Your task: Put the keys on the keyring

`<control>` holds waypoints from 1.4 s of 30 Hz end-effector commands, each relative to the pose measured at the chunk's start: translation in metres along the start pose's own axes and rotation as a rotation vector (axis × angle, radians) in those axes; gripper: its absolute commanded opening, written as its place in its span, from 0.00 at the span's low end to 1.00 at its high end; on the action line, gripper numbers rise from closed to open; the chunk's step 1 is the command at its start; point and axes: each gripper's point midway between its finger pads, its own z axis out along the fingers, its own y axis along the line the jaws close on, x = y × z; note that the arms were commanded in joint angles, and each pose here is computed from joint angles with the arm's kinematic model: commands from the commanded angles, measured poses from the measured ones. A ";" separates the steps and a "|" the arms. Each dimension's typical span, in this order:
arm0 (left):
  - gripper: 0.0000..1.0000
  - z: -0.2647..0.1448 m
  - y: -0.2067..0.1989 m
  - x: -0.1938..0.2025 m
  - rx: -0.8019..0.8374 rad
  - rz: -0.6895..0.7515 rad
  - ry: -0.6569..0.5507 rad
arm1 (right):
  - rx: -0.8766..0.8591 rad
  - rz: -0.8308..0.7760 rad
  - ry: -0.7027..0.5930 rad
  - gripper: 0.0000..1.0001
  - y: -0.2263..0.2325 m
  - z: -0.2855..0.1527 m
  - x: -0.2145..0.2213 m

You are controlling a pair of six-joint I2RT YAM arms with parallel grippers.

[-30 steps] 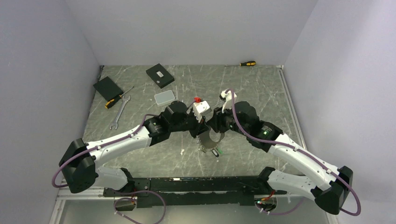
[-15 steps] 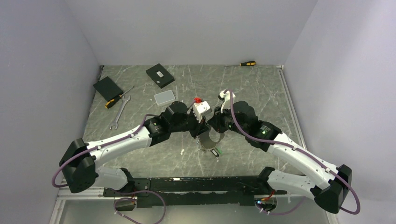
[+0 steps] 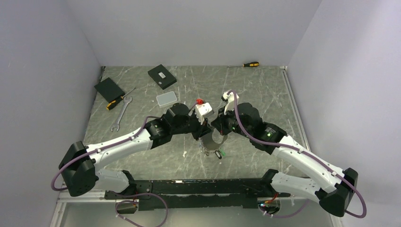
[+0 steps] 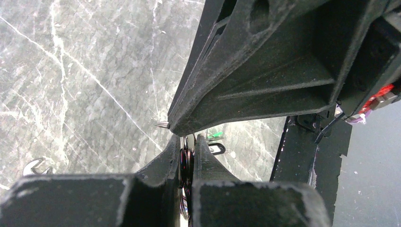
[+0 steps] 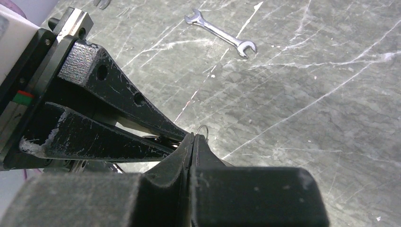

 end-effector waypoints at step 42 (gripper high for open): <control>0.00 -0.002 0.016 -0.032 -0.177 0.549 -0.094 | -0.223 0.219 0.052 0.14 0.010 -0.040 -0.044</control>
